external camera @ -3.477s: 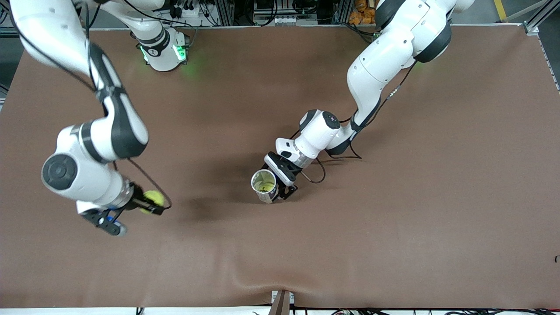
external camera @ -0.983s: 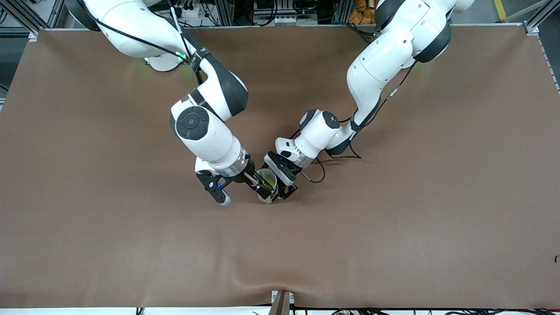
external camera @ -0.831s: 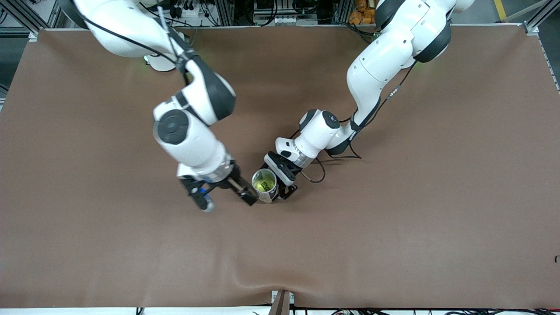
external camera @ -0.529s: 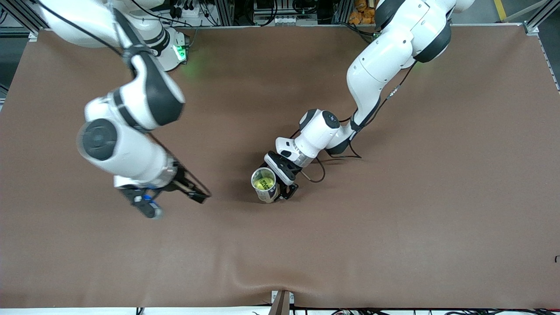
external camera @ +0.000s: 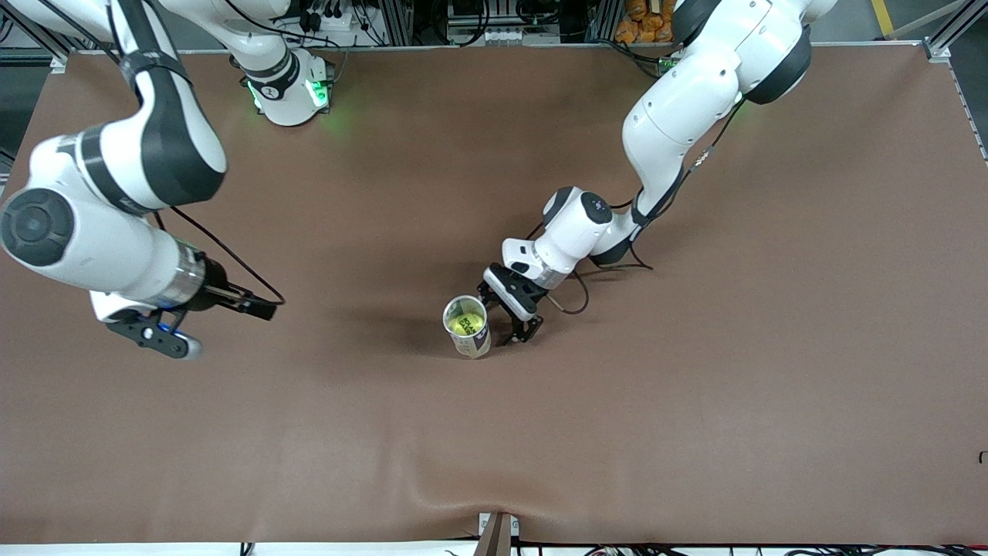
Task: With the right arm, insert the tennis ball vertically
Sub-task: 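Drop the second ball into the tube and withdraw the right gripper, then open the left gripper and release the upright tube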
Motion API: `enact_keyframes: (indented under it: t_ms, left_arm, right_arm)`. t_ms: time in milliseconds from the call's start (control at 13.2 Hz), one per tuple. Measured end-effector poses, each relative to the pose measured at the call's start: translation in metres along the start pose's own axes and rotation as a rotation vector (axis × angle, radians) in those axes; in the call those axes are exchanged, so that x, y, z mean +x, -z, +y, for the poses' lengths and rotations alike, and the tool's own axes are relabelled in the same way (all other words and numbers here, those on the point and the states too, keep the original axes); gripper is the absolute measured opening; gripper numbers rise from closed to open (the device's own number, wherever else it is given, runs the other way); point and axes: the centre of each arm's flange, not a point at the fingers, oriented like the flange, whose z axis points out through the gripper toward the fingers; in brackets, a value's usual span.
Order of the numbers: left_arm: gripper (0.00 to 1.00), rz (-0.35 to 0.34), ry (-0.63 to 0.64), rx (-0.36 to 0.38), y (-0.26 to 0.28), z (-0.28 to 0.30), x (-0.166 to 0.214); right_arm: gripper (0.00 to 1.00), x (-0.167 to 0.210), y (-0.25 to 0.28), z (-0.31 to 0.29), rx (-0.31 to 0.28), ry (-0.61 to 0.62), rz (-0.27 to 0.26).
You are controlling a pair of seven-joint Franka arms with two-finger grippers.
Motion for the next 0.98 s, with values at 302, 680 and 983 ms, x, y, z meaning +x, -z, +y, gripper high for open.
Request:
enact_keyframes:
  t_ms: [302,680,983]
  left_arm:
    - [1.00,-0.049,0.048,-0.001,0.028,-0.021,-0.007]
    - [1.00,-0.212,0.115,-0.038,0.074,-0.088,0.021]
    - [1.00,-0.350,0.187,-0.063,0.132,-0.152,0.055]
  right_arm:
    - [1.00,-0.023,0.021,-0.001,-0.010,0.095,0.016]
    - [1.00,-0.040,0.055,0.007,-0.018,0.271,0.053]
    - [1.00,-0.042,0.090,0.066,-0.052,0.299,0.040]
